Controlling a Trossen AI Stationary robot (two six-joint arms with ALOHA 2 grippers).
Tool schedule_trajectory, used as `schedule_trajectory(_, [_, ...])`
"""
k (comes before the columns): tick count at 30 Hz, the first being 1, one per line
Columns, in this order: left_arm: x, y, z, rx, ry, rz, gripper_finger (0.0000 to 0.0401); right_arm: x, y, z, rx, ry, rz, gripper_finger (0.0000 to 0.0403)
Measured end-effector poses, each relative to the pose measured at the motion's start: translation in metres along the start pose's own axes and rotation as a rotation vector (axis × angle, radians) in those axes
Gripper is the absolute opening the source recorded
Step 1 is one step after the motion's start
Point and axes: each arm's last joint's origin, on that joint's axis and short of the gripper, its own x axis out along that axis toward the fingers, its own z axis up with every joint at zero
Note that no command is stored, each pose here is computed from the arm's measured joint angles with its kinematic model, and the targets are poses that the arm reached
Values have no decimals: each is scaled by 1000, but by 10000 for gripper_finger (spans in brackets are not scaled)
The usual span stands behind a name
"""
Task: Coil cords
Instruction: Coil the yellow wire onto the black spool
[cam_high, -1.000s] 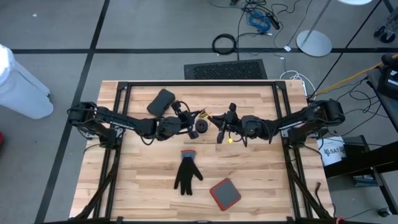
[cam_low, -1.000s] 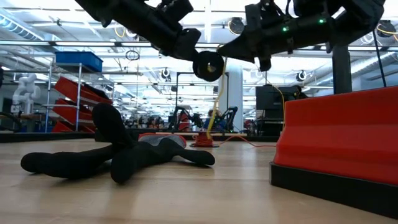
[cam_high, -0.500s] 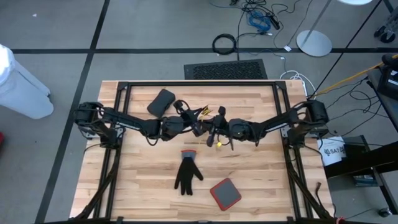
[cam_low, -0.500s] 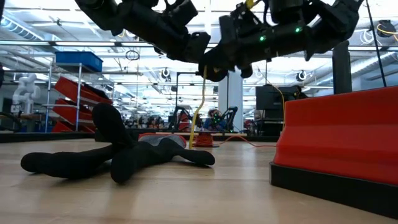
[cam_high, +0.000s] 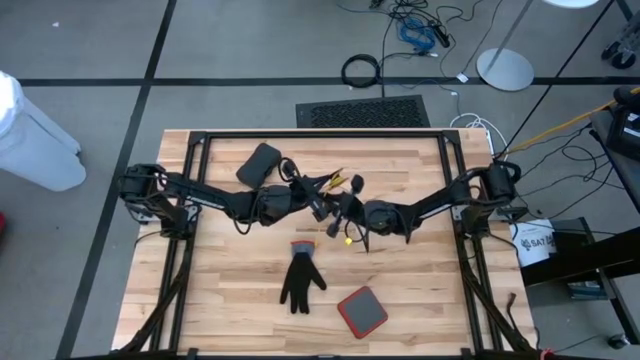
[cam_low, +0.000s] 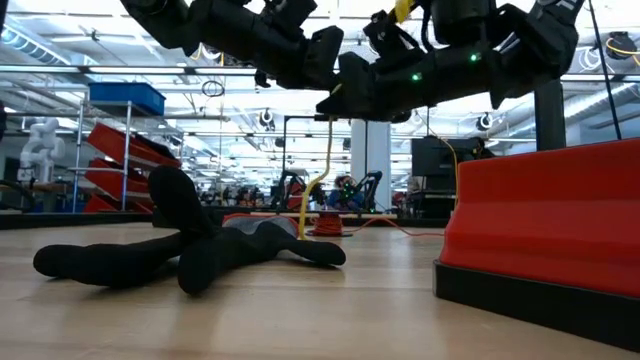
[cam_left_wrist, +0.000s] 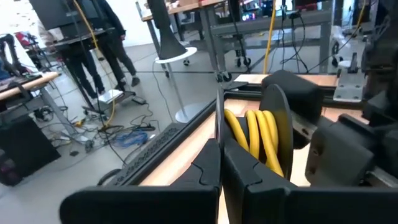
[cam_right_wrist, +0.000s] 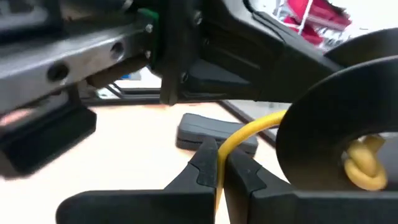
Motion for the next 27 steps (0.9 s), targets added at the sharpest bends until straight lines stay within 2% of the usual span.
schedule_trajectory(5, [-6,4,12,-43,-36,-58,0,-5,5,2,-98,-5,-53,0])
schedule_trajectory(11, [-16,12,25,-72,-49,-129,0,-5,5,3,-118,-6,-66,4])
schedule_trajectory(18, [-26,21,41,-98,-89,-156,0,-5,6,-2,-142,21,-51,22])
schedule_trajectory(27, [-35,26,49,-98,-98,-212,0,-6,6,-5,-159,47,-49,24])
